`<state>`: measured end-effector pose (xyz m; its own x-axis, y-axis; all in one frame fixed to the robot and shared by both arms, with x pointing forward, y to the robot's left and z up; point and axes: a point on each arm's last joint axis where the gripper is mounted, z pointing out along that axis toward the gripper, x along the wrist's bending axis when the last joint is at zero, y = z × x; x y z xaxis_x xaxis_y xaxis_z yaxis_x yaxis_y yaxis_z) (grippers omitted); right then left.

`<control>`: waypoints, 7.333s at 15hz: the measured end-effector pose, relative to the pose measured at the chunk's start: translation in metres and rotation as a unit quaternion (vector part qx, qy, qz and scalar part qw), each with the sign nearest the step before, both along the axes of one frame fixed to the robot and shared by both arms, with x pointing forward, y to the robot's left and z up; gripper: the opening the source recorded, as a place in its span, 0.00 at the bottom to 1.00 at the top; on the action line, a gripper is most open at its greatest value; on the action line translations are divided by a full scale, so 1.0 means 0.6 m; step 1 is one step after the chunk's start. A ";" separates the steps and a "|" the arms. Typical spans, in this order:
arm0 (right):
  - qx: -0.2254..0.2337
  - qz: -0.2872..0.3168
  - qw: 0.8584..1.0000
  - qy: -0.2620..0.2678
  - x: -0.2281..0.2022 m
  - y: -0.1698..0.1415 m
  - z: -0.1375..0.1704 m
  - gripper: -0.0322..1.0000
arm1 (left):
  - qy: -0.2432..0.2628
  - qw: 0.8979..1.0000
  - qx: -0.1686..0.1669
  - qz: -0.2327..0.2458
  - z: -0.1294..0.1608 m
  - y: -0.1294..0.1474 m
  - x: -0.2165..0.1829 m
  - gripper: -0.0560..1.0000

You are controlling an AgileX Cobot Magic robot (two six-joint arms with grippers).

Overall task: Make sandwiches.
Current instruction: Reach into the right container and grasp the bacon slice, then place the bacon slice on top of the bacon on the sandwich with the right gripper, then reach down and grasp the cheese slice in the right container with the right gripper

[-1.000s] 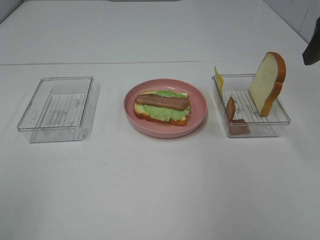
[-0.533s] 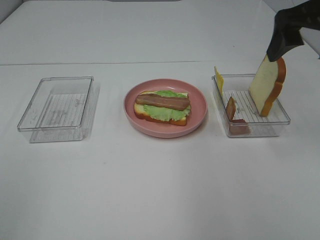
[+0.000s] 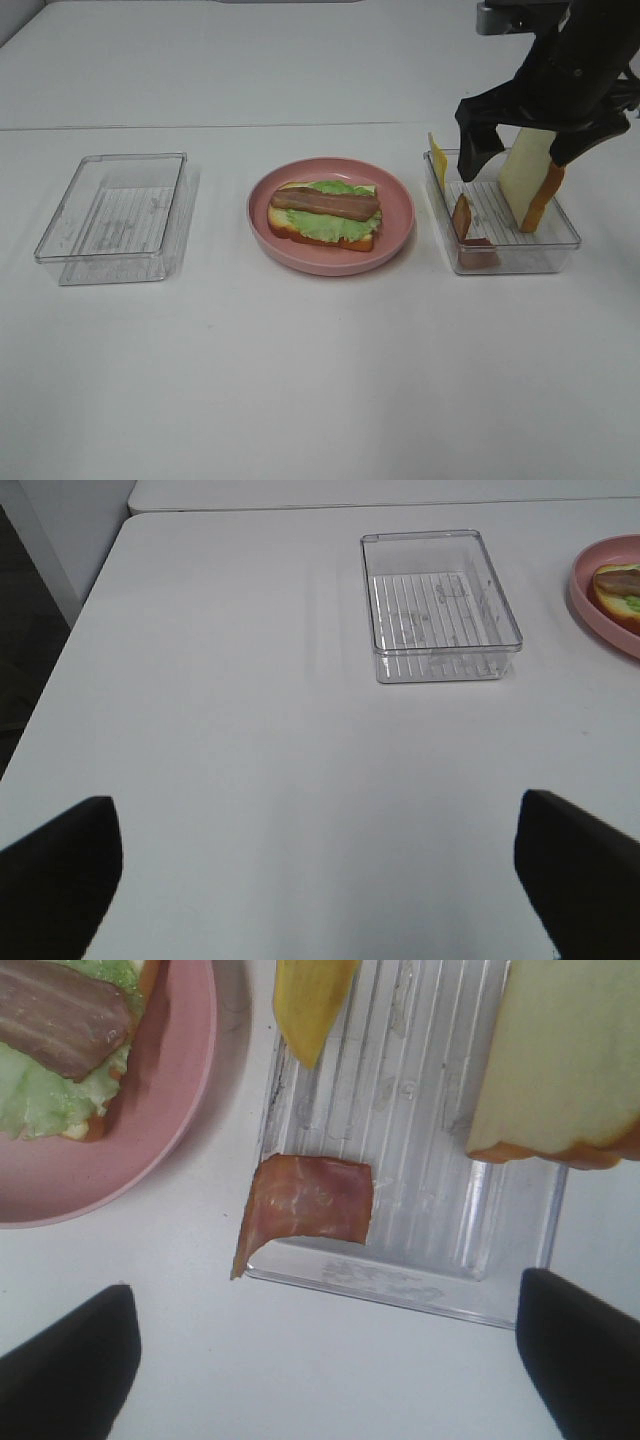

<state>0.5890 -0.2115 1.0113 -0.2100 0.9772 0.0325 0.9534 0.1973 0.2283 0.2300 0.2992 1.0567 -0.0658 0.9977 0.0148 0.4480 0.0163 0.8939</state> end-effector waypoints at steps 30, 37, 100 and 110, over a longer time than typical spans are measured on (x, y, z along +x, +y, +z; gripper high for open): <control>0.037 -0.013 0.999 0.008 0.010 0.013 -0.018 0.05 | 0.000 1.000 0.000 0.000 0.000 0.000 0.000 0.99; 0.065 0.095 0.989 -0.093 -0.040 0.126 0.102 0.05 | 0.000 1.000 0.000 0.000 0.000 0.000 0.000 0.99; -0.072 0.087 0.994 -0.014 0.145 0.093 0.009 0.97 | 0.000 1.000 0.002 -0.001 0.000 0.000 0.000 0.99; -0.067 0.090 0.994 0.019 0.176 0.108 -0.103 0.97 | 0.000 1.000 0.002 -0.001 0.000 0.000 0.000 0.99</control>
<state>0.6943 -0.1470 0.9497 -0.3825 0.9202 -0.0833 0.9075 0.3911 0.1530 0.2300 0.2992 1.0567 -0.0640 0.9978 0.0183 0.4483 0.0123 0.8938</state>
